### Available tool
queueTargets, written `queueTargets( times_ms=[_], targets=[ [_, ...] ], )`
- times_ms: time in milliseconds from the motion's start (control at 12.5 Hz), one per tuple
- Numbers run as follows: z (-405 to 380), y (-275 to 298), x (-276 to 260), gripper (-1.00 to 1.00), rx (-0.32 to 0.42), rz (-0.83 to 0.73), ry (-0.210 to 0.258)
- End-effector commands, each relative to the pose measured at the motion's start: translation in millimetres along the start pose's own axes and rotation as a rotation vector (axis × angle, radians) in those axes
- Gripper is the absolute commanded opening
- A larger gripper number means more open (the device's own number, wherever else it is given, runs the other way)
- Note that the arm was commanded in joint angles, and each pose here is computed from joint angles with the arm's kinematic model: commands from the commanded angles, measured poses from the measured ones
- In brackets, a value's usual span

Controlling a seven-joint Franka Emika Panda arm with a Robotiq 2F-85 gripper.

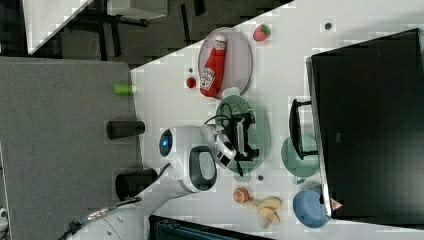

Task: Drag strainer left to right.

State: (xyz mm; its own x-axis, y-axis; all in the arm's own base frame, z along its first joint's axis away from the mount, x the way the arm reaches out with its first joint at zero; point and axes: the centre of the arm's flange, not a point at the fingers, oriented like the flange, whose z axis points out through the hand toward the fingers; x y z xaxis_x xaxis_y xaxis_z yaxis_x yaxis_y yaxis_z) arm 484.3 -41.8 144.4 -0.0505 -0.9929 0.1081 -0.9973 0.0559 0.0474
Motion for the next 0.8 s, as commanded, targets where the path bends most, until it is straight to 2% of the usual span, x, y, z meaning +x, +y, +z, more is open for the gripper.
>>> queueTargets(
  times_ms=[80,240,480,640,800],
  targets=[
    [-0.7,-1.9,29.1,1.00,0.003,-0.051,0.011],
    [0.4,-1.5,42.1,1.00,0.009,-0.069,0.018],
    [-13.2,-4.6,33.8,1.00,0.034,-0.247,0.017],
    [-46.9,-12.0,15.0,1.00,0.091,-0.343,0.019],
    [-94.1,-17.4,-1.0,1.00,0.122,-0.375,0.039]
  ],
)
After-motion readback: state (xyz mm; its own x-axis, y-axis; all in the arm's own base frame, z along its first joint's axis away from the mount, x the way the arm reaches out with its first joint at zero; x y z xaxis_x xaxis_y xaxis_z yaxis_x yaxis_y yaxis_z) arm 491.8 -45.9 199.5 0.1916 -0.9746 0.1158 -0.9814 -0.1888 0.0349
